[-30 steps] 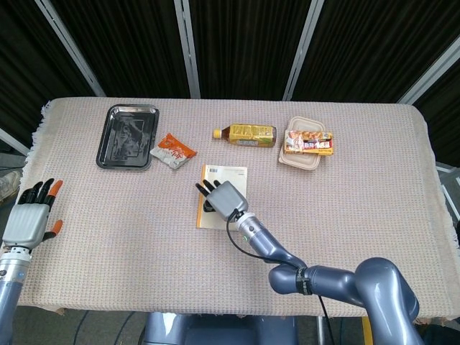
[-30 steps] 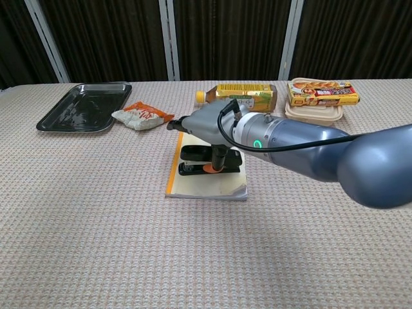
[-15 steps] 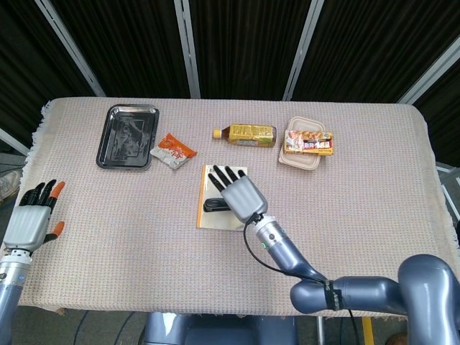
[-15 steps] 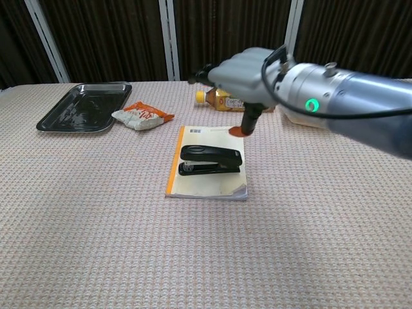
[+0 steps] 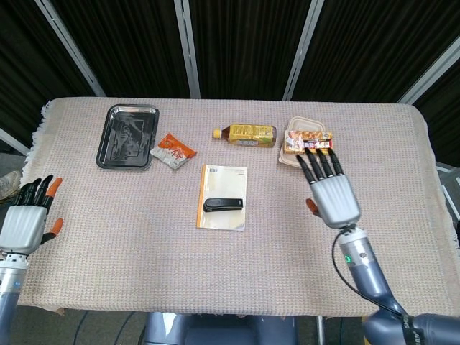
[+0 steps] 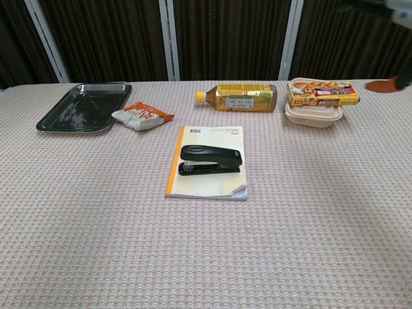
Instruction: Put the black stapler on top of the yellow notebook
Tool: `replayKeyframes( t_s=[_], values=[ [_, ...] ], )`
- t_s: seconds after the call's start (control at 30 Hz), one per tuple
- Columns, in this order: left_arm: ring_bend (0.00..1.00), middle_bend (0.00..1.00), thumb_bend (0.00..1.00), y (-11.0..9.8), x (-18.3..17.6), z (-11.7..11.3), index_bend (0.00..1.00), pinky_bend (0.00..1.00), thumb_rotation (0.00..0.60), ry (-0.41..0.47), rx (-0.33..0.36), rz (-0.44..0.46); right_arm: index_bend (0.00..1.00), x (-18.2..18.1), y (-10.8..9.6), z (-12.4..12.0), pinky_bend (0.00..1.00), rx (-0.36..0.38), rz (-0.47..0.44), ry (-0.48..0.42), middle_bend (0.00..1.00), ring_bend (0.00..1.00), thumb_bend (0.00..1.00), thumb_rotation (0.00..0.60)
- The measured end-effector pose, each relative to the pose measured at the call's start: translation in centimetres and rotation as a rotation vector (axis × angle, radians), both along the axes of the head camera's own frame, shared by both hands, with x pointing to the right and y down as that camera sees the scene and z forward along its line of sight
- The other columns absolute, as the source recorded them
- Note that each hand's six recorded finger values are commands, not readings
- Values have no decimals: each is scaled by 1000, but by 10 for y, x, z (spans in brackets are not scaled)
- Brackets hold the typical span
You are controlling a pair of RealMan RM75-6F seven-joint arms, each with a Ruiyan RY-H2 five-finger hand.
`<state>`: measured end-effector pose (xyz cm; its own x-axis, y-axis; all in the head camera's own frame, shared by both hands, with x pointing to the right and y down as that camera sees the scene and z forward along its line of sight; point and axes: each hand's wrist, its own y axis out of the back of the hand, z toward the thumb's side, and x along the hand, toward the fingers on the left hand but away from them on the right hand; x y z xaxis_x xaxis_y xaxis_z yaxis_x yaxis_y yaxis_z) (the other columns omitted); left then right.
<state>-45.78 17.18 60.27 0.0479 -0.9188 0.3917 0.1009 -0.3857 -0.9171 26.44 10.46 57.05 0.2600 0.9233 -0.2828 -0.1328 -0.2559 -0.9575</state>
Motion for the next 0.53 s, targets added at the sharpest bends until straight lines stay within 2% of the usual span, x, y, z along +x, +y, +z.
replayKeyframes(
  t_s=[0.17, 0.33, 0.43, 0.53],
  values=[
    [0, 0, 344, 0, 4, -12, 0, 85, 600, 38, 75, 17, 0, 81, 25, 6, 0, 9, 124, 33, 0, 0, 193, 600],
    [0, 0, 344, 2, 4, -9, 0, 85, 600, 37, 72, 20, 0, 142, 55, 9, 0, 11, 226, 107, 0, 0, 192, 600],
    [0, 0, 344, 2, 4, -7, 0, 85, 600, 29, 65, 20, 0, 160, 69, 12, 0, -5, 276, 132, 0, 0, 191, 600],
    [0, 0, 344, 1, 6, -5, 0, 85, 600, 23, 60, 23, 0, 167, 74, 17, 0, -29, 306, 123, 0, 0, 191, 600]
  ],
)
